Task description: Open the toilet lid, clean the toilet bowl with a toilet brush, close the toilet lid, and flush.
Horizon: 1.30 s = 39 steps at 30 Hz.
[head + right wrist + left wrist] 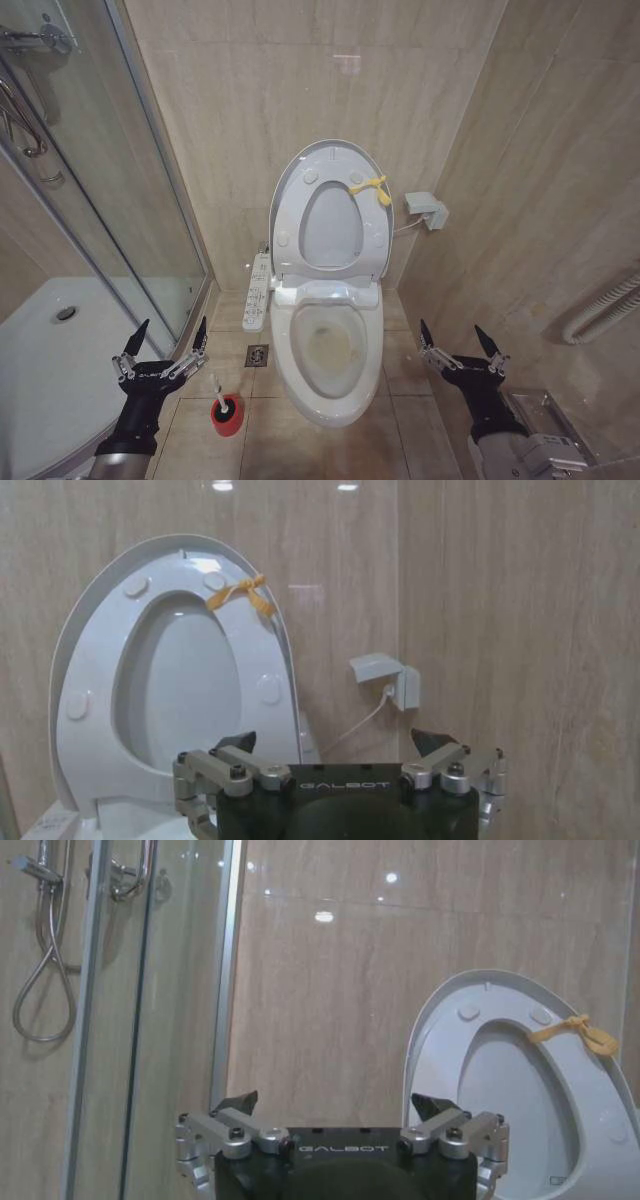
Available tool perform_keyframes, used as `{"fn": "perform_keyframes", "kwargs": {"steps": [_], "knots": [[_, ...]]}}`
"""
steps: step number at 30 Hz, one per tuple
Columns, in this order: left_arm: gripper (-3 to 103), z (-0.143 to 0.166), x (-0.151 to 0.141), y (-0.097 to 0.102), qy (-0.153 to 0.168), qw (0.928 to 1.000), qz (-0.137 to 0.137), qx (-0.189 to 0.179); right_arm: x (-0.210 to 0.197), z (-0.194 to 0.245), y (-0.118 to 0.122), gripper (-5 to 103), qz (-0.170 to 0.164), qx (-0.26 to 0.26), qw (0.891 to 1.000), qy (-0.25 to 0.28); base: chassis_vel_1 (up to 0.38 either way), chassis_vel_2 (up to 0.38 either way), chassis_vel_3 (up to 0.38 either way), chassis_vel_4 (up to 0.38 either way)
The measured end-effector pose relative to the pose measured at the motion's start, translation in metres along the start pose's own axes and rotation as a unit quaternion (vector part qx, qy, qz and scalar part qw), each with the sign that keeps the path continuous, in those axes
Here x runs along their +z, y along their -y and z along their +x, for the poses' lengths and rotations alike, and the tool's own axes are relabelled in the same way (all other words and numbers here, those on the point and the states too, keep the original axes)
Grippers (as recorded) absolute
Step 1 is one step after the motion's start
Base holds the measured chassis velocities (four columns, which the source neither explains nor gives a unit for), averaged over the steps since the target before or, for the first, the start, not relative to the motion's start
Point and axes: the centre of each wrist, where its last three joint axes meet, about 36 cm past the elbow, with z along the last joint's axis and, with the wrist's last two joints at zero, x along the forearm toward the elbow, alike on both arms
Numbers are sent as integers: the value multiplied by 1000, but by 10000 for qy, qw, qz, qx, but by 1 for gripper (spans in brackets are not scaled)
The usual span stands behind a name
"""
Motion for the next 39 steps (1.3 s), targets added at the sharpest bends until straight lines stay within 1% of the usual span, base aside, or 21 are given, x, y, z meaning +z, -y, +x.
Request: {"fn": "perform_keyframes", "kwargs": {"steps": [39], "knots": [[100, 0, 0, 0, 0, 10000, 0, 0, 0, 0, 0, 100, -4, 5, 10000, -5, 0, 0, 0, 0]]}}
